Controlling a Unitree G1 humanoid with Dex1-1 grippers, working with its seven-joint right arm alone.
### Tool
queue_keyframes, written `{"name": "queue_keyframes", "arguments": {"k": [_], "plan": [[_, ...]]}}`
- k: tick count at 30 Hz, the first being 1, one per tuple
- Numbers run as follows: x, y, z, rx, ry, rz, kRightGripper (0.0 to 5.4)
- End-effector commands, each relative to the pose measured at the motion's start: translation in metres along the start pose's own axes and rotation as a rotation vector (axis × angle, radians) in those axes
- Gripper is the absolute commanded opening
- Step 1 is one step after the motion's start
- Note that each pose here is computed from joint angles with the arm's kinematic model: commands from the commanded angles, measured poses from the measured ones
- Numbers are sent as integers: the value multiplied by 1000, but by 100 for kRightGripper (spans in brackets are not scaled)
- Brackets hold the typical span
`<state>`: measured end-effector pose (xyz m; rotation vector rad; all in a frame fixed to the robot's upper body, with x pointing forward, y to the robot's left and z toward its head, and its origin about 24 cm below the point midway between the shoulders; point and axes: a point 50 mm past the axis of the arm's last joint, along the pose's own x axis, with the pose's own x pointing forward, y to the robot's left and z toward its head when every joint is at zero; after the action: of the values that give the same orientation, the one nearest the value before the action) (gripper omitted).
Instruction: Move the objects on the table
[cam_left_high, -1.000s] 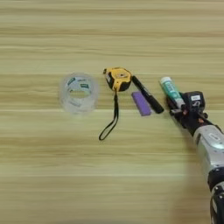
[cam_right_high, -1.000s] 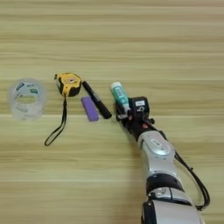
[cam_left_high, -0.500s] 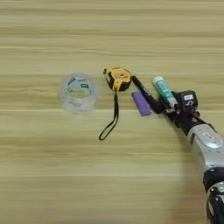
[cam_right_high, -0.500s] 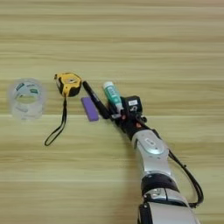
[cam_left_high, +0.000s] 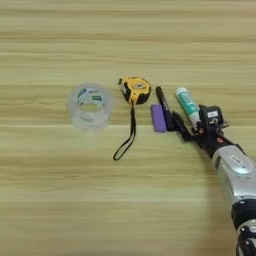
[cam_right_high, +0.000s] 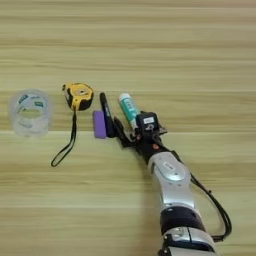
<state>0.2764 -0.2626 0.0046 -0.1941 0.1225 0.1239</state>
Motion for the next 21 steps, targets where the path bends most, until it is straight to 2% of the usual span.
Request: {"name": "queue_keyframes", "arguments": {"k": [1, 7, 14, 21], "plan": [[11, -8, 42, -55, -148, -24, 472], [8, -8, 51, -65, -174, -26, 536], [7, -4, 62, -72, -208, -17, 536], [15, 13, 69, -82, -231, 49, 536]]}}
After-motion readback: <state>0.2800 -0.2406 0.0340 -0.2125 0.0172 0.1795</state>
